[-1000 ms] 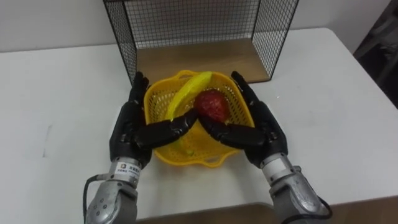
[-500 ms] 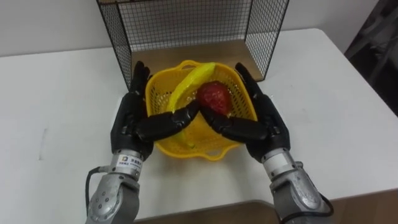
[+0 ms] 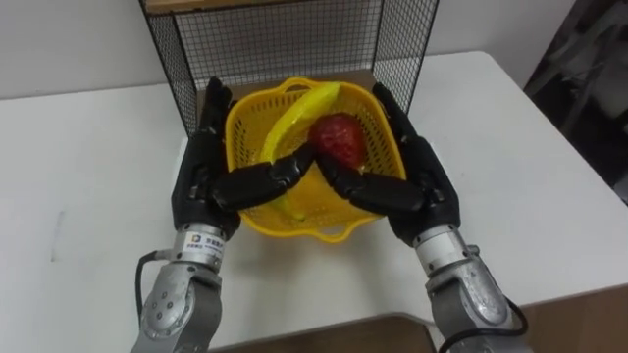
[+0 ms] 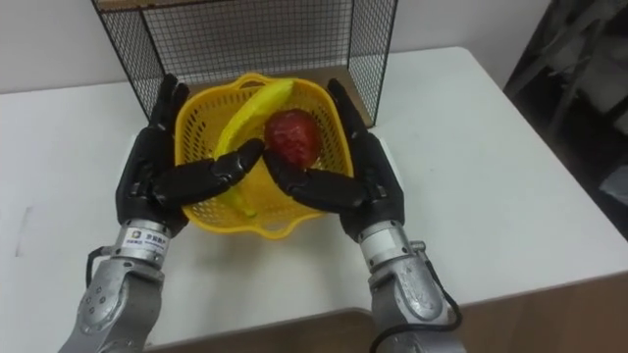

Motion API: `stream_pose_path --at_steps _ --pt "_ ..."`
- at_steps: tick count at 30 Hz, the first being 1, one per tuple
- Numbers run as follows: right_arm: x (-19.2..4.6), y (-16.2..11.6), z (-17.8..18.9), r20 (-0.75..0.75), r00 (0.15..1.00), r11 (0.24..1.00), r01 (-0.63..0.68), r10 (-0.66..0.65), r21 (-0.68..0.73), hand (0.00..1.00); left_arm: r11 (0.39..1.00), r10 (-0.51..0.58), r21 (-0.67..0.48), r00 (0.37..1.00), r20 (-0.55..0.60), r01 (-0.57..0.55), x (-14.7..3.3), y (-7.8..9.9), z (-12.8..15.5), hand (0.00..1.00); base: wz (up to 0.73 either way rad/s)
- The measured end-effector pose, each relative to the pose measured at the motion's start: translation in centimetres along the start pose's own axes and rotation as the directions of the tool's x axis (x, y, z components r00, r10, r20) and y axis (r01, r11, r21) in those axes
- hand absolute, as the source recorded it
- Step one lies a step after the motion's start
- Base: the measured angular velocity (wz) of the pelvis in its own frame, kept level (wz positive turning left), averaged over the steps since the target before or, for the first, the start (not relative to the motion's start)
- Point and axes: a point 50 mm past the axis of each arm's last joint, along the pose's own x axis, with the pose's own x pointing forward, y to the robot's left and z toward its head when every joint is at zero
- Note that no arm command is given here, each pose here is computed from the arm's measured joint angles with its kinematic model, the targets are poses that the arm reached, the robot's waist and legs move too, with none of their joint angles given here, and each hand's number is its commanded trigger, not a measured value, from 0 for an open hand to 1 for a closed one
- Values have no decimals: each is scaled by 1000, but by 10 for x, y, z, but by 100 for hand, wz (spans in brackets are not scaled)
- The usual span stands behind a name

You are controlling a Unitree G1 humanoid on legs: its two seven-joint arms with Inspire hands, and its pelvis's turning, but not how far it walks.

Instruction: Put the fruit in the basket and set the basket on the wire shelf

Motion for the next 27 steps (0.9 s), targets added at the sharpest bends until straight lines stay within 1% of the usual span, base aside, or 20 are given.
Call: stream_pose_path --at_steps 11,20,24,27 --pt "1 4 9 51 998 999 -43 43 1 0 1000 1 14 1000 23 -2 2 2 4 0 -5" --pt "1 0 8 42 998 999 -36 36 -2 0 999 -9 36 1000 26 8 4 0 4 0 -16" --pt "2 0 7 36 999 999 -35 35 -8 0 999 -6 33 999 32 5 5 0 5 0 -43" --pt "4 0 9 39 998 999 -46 47 -21 0 999 -15 35 999 33 14 6 -1 6 0 -16"
